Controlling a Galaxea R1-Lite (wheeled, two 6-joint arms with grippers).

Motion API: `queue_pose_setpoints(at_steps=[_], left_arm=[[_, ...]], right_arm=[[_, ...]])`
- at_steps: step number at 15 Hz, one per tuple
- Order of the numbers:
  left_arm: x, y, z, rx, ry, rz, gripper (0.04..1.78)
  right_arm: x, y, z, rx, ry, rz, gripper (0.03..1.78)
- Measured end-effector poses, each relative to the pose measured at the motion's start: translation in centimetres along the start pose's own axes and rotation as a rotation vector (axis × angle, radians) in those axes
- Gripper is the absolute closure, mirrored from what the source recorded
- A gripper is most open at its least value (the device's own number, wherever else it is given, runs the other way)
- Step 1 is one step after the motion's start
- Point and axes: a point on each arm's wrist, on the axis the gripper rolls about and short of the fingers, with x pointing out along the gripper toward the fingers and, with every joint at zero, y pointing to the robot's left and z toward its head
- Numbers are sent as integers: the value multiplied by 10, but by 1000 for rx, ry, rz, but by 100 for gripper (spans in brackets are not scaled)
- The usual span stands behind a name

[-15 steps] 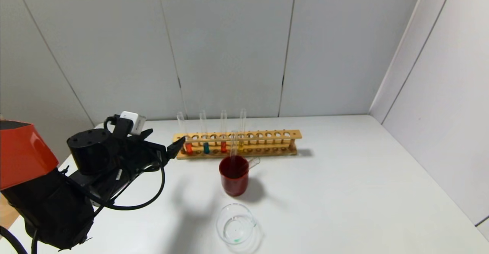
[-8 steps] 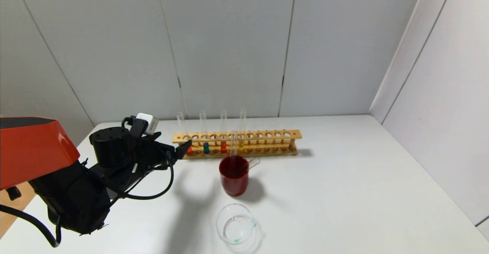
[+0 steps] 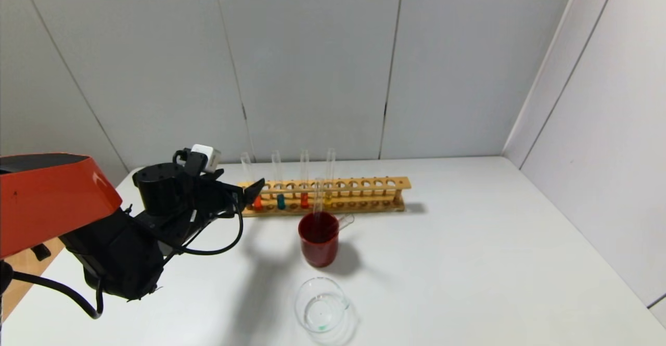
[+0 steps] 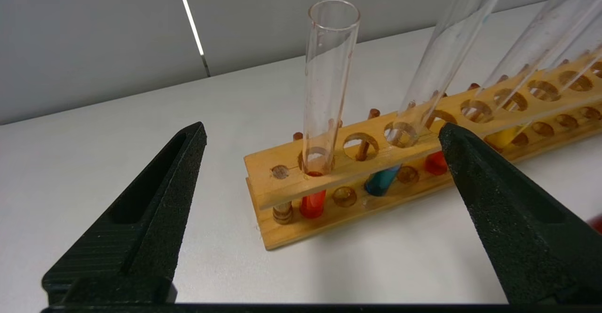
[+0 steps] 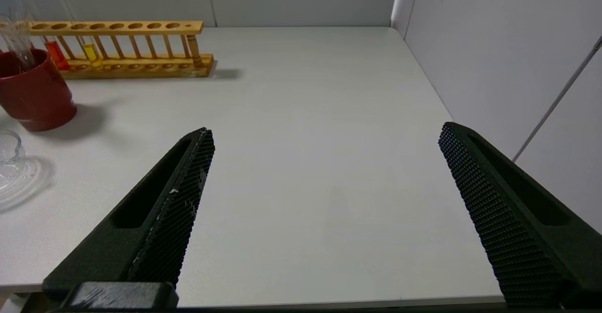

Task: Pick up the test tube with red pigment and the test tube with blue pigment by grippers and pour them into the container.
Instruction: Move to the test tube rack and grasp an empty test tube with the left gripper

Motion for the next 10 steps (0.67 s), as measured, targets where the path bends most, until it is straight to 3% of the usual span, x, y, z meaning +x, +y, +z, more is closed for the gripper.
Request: queue_pose_setpoints(at_steps=[10], left_arm=[[20, 2, -10, -2, 11, 1, 8]], right_arm=[[0, 0, 0, 0, 0, -1, 7]])
